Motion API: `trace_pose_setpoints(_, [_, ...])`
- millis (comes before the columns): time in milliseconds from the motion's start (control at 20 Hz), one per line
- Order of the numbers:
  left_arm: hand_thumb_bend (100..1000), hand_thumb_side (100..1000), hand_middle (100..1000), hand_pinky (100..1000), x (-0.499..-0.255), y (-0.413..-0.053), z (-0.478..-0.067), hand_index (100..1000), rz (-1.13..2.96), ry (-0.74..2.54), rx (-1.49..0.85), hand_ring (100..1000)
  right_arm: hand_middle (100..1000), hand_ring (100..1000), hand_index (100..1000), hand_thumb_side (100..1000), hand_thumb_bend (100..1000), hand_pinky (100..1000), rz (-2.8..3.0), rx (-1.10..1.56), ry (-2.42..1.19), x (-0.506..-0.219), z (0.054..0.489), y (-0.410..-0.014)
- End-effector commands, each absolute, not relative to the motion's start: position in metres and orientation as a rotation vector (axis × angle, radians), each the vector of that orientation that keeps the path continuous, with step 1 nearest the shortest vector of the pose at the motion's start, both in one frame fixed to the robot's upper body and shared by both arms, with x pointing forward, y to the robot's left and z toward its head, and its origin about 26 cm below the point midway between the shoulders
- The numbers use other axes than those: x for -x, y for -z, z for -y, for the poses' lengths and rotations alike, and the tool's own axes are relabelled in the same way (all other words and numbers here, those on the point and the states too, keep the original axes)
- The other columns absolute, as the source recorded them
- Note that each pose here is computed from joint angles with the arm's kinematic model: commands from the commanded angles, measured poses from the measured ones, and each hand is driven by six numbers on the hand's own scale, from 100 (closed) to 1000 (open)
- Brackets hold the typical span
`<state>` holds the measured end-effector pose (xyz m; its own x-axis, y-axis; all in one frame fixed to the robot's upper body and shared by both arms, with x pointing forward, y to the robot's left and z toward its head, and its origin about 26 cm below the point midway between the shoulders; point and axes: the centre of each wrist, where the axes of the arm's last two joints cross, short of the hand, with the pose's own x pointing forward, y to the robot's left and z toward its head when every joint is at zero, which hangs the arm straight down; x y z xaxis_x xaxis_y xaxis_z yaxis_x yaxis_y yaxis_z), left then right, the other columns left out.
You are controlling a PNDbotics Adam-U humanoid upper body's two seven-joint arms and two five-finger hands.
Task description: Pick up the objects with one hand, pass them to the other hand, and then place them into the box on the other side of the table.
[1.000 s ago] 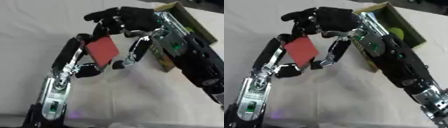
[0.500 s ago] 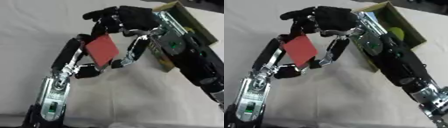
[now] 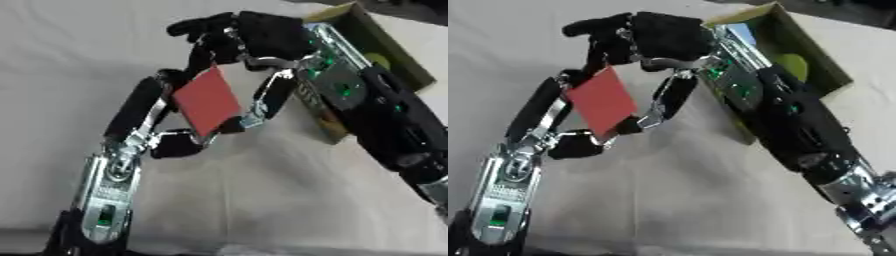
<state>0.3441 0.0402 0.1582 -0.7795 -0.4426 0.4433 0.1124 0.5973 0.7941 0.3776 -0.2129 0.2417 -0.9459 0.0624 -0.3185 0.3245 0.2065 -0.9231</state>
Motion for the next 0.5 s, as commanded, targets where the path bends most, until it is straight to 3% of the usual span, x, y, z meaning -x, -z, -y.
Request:
trace_pose_setpoints(50, [100,396,454,408,-0.3392,-0.1698,-0.0322,507,2.249,1.147,-0.236,403,571,1000,776,724,453,763,-2.274,-0.381,1.78,-0.3777,0.2149,-0.252])
trace_pose_setpoints(500, [100,394,455,410,-0.3392,-0.1701,-0.0302,508,2.253,1.167,-0.219,406,494,1000,747,613,420,761,-2.311,-0.318,1.754,-0.3759,0.2118,-0.2505])
